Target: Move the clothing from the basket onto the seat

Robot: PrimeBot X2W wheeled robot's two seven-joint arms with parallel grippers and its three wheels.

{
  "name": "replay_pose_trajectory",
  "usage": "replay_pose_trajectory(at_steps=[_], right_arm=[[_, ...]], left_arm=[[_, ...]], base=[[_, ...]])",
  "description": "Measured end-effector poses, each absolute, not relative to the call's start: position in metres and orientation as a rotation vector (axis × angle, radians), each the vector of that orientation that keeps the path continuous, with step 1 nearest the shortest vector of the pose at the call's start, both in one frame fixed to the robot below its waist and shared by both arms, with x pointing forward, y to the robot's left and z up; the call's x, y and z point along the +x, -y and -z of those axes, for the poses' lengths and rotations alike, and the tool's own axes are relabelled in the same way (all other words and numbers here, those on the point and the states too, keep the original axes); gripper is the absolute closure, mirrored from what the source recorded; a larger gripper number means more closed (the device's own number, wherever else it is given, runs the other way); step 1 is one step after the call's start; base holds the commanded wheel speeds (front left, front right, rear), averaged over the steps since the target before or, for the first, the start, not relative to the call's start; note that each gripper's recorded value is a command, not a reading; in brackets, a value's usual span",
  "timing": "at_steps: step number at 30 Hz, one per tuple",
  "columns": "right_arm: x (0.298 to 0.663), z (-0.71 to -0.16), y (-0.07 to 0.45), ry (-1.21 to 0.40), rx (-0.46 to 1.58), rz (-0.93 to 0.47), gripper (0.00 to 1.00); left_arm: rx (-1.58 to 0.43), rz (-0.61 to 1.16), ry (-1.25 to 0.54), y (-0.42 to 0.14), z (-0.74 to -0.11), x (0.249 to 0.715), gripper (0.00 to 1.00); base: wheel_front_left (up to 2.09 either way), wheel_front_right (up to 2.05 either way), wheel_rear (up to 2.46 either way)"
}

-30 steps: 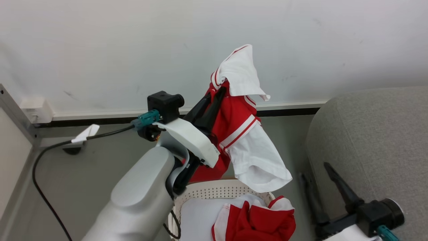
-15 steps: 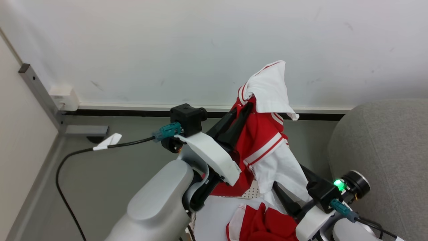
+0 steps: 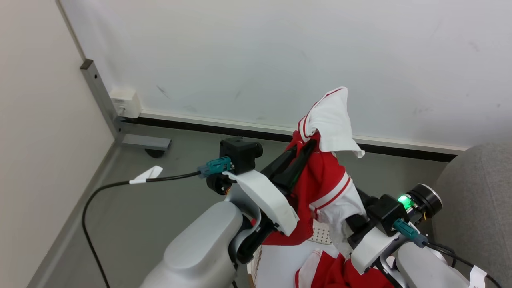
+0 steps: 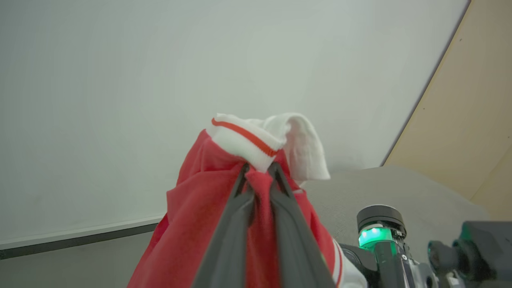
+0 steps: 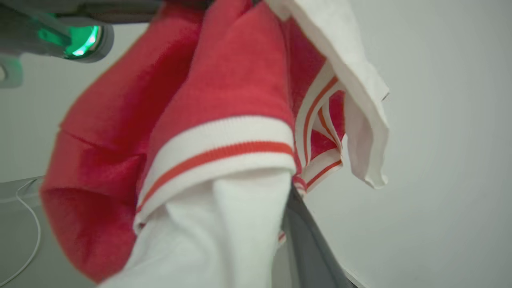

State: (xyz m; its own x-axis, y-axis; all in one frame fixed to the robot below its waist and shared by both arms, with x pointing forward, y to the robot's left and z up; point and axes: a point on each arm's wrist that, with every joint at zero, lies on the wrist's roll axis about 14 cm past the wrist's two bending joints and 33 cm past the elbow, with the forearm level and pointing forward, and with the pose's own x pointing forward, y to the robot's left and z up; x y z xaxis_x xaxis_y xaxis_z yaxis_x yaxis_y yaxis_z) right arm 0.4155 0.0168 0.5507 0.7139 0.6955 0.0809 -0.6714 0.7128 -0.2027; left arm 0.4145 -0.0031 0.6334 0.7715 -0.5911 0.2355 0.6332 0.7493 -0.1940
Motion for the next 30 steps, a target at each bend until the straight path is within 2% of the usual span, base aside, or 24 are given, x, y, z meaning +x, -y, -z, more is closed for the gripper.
replay_pose_trajectory(at_steps=[5, 15, 16, 17, 18, 30], right_arm=[[0.416, -0.553, -0.02, 0.157, -0.14, -0.765, 1.0], [0.419, -0.57, 0.005, 0.188, 0.007, -0.664, 1.0], [0.419, -0.573, 0.009, 0.198, 0.018, -0.651, 1.0], [0.42, -0.575, 0.015, 0.203, 0.035, -0.63, 1.0], [0.42, -0.577, 0.021, 0.207, 0.049, -0.614, 1.0], [0.42, -0.603, 0.127, 0.297, 0.199, -0.317, 1.0]], left_arm=[[-0.269, 0.65, 0.154, -0.004, -0.629, 0.416, 1.0], [-0.272, 0.653, 0.141, 0.001, -0.621, 0.421, 1.0], [-0.272, 0.655, 0.138, 0.002, -0.62, 0.422, 0.88], [-0.275, 0.661, 0.137, 0.004, -0.62, 0.421, 0.29], [-0.275, 0.668, 0.135, 0.007, -0.619, 0.421, 0.0], [-0.294, 0.766, 0.144, 0.036, -0.609, 0.414, 0.0]], base=[[0.0, 0.0, 0.0], [0.0, 0.0, 0.0], [0.0, 0.0, 0.0], [0.0, 0.0, 0.0], [0.0, 0.0, 0.0], [0.0, 0.0, 0.0]])
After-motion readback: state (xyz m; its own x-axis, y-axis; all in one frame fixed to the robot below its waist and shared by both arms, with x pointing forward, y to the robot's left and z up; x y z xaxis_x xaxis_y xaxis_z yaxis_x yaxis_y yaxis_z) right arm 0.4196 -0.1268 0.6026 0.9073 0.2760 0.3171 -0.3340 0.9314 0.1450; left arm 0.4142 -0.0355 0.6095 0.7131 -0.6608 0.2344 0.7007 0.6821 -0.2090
